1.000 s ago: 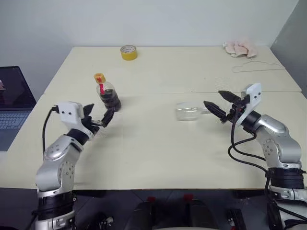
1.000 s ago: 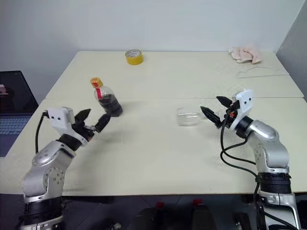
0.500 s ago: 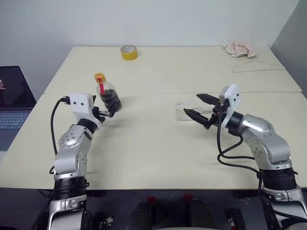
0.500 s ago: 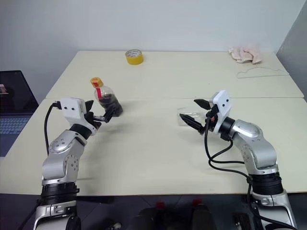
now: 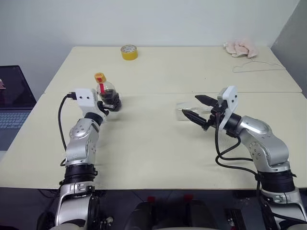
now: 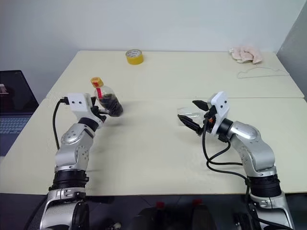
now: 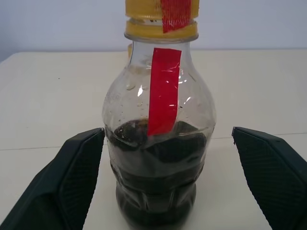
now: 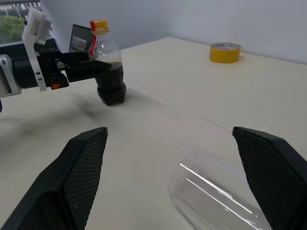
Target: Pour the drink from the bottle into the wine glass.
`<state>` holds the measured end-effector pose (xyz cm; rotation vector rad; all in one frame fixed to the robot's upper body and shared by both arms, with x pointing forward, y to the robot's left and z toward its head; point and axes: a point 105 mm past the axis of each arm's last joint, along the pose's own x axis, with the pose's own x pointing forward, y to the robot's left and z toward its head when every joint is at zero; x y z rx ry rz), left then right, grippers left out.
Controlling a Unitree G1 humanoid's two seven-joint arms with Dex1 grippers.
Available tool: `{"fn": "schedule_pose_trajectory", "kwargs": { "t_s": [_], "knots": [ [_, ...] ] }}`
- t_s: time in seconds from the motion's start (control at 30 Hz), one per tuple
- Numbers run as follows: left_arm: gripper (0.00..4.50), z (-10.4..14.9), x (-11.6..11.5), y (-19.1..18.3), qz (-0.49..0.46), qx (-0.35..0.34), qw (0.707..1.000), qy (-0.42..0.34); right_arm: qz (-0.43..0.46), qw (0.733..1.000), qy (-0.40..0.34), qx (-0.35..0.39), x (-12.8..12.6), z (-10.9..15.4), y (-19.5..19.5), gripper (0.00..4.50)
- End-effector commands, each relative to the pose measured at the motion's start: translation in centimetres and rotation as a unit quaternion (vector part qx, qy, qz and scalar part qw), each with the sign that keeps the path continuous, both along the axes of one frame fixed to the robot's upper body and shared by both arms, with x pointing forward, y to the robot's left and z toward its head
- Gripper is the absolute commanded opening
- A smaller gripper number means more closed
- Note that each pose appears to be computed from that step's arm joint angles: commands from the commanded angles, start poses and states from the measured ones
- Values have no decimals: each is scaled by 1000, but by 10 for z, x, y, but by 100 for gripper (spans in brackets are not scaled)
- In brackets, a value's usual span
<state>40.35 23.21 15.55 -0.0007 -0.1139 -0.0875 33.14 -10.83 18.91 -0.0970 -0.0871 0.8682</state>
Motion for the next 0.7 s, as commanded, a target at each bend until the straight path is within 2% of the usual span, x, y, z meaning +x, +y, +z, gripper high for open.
{"fn": "schedule_pose_trajectory", "kwargs": {
  "t_s": [0.03, 0.7],
  "knots": [
    [450, 15, 5, 0, 0, 13, 1000, -28, 1, 1000, -29, 4, -5, 15, 1, 446],
    [450, 10, 31, 1, 0, 38, 999, -27, -10, 1000, -30, 0, -4, 14, -2, 446]
  ]
}}
